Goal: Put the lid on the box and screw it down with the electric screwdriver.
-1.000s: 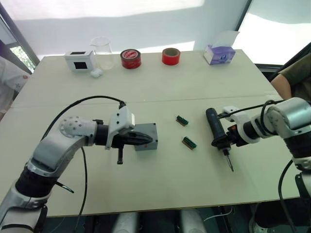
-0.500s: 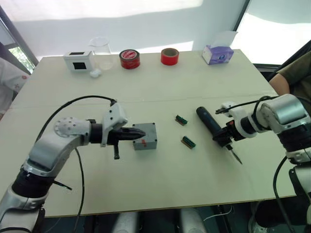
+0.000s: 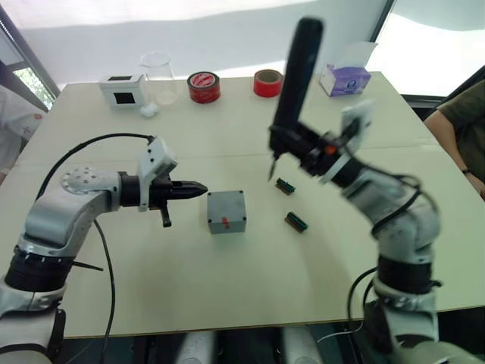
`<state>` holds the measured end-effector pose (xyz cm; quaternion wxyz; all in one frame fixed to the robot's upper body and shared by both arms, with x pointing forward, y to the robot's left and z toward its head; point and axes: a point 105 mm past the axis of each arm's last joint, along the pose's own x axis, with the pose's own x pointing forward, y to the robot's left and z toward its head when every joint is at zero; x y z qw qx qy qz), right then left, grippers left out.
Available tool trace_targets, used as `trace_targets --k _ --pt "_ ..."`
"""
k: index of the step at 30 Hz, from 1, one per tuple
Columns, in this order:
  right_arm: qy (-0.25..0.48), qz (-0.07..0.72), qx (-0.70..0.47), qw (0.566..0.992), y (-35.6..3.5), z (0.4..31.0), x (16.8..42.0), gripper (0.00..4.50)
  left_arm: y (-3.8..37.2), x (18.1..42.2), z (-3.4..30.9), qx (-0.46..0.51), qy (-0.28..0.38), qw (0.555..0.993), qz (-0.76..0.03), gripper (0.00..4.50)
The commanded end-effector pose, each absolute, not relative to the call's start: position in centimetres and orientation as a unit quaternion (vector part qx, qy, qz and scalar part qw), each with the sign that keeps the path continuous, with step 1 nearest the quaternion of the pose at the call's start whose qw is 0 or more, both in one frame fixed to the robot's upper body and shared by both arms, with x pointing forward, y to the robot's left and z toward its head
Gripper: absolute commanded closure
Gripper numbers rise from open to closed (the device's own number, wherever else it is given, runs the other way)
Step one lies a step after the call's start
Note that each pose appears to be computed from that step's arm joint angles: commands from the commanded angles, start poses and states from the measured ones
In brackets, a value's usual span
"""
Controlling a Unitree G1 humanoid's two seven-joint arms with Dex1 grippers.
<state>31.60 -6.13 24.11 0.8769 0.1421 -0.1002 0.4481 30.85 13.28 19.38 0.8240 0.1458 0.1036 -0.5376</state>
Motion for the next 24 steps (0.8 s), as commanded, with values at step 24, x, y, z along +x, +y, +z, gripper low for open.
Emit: trace_targets --k 24 --pt "-0.194 0.447 0.057 0.872 -2.2 22.5 31.9 2.74 12.5 31.1 15.7 0.205 0.137 0.805 -0.539 4.50"
